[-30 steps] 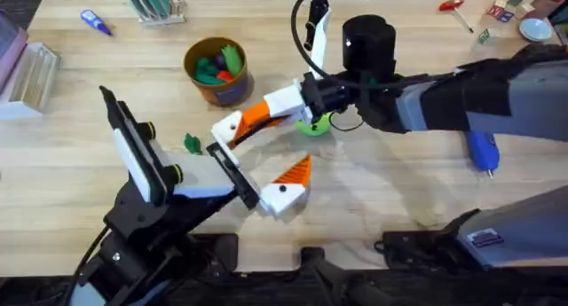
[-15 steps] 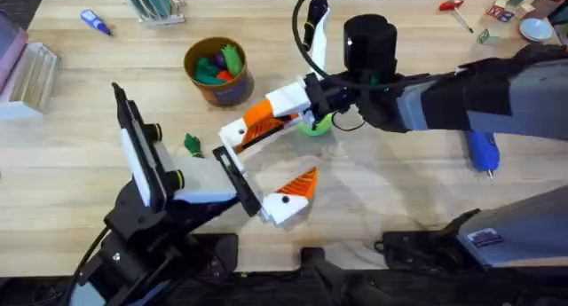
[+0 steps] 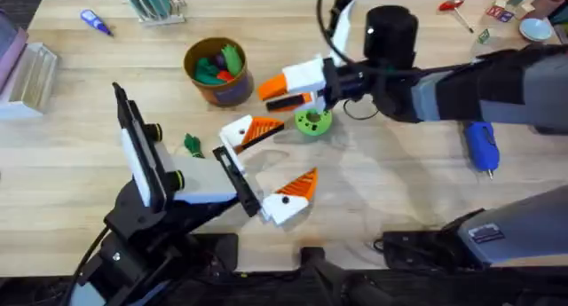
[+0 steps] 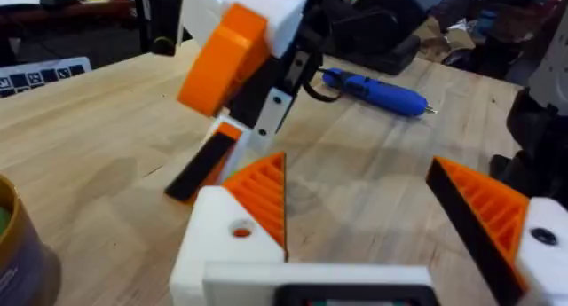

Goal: Pick up the gripper from the table and insert it into the empty holder that is missing its gripper. Then pick up a screw, insert it into the mounting hole, and use the screwdriver to tighten it. Finally, clean up the table by picking up the vegetable and placing it into the bucket.

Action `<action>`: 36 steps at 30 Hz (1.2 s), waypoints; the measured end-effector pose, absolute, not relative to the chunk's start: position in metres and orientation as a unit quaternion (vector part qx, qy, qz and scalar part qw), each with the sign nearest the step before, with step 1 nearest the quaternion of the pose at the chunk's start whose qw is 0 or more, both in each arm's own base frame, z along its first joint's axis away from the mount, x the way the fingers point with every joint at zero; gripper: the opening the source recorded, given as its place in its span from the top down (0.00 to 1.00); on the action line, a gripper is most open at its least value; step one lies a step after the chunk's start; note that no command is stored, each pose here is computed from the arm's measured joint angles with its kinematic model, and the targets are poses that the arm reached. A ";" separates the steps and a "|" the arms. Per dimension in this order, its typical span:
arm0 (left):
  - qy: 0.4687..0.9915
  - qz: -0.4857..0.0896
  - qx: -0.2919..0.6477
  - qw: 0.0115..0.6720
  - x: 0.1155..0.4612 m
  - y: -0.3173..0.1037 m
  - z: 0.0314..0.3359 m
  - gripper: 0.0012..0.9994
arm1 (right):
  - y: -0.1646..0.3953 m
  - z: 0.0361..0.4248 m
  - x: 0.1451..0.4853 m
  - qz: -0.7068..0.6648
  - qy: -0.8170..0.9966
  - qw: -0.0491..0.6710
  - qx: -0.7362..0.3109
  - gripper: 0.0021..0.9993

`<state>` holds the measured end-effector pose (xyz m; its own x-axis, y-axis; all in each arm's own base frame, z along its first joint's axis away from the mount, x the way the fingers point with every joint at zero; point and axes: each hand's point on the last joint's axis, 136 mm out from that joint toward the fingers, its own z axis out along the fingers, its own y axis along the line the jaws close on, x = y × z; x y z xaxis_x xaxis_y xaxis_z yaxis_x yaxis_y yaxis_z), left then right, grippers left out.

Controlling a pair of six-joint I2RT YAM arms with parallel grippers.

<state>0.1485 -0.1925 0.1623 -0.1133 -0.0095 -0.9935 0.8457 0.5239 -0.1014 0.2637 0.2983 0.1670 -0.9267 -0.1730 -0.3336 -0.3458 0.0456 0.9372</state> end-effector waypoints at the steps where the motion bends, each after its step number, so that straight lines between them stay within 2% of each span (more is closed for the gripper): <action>1: 0.650 -0.367 0.322 0.583 0.149 -0.193 0.162 0.01 | 0.294 0.167 0.270 0.664 0.723 0.076 -0.175 0.07; 11: 0.649 -0.369 0.324 0.582 0.147 -0.193 0.162 0.01 | 0.252 0.191 0.319 0.634 0.738 0.188 -0.137 0.07; 16: 0.648 -0.370 0.325 0.581 0.147 -0.193 0.162 0.01 | 0.232 0.171 0.328 0.580 0.788 0.188 -0.080 0.07; 21: 0.648 -0.370 0.325 0.581 0.147 -0.193 0.162 0.01 | 0.210 0.154 0.322 0.494 0.848 0.180 -0.060 0.07; 27: 0.648 -0.370 0.325 0.581 0.147 -0.194 0.162 0.01 | 0.185 0.151 0.296 0.360 0.909 0.186 -0.096 0.07; 32: 0.648 -0.370 0.325 0.581 0.147 -0.194 0.162 0.01 | 0.168 0.124 0.270 0.241 0.950 0.154 -0.126 0.06; 36: 0.648 -0.370 0.325 0.581 0.147 -0.194 0.162 0.01 | 0.169 0.109 0.264 0.187 0.959 0.145 -0.158 0.07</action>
<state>0.1470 -0.1935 0.1623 -0.1137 -0.0087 -0.9935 0.8514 0.5146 -0.1020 0.2640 0.1687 0.1085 -0.9079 -0.2482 -0.3379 -0.3571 0.8801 0.3130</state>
